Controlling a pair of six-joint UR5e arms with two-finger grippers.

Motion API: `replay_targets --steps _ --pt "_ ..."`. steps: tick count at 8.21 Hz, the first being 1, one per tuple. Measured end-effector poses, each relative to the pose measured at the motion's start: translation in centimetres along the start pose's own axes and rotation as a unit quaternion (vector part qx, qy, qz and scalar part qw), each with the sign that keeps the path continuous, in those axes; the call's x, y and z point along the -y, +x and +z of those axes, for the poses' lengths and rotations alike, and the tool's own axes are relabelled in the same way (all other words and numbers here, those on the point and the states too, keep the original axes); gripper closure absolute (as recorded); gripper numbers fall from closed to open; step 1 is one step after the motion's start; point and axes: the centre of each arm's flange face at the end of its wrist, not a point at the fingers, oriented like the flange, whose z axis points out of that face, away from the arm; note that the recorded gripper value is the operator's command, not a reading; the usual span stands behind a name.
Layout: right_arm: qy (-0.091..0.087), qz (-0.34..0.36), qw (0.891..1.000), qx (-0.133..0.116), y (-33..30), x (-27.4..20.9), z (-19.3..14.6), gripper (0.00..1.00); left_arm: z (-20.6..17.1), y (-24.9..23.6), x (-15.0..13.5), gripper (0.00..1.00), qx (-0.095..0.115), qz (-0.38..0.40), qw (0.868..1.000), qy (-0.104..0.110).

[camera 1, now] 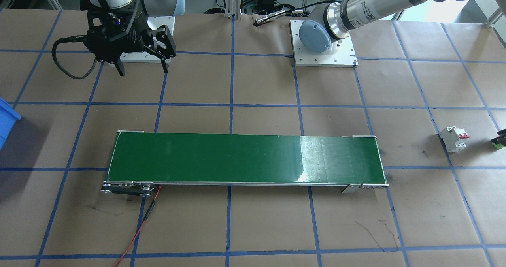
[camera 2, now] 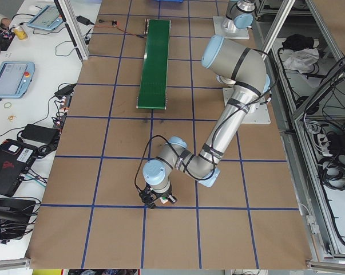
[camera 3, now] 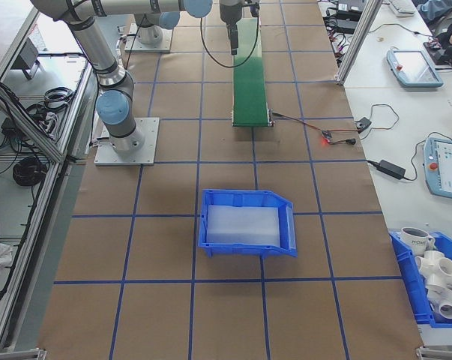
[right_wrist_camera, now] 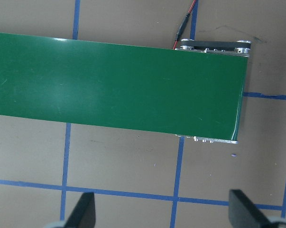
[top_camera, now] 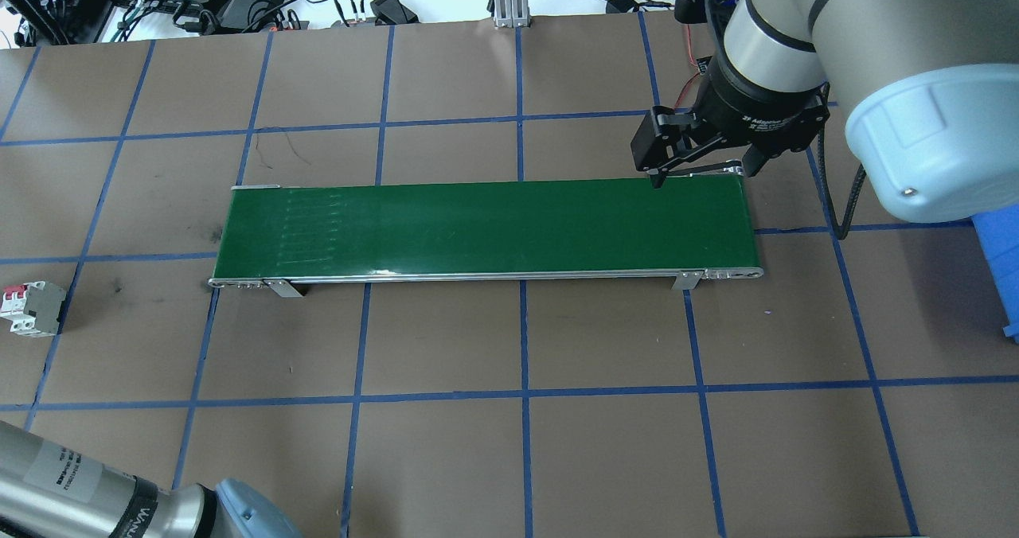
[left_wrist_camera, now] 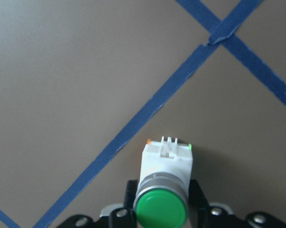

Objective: Move button from left to right

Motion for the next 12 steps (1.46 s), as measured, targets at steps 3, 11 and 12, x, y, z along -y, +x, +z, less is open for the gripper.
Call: replay_targets --steps 3,11,12 --pt "0.000 0.000 1.000 0.000 0.0 0.0 0.0 0.00 -2.6 -0.4 -0.4 1.00 0.013 0.000 1.000 0.006" --pt "-0.001 0.000 1.000 -0.001 0.0 0.0 0.0 0.00 -17.2 10.1 -3.5 1.00 0.032 0.131 0.990 0.037" --pt "-0.001 0.000 1.000 -0.001 0.0 0.0 0.1 0.00 -19.4 12.2 -5.1 1.00 0.032 0.169 0.985 0.031"
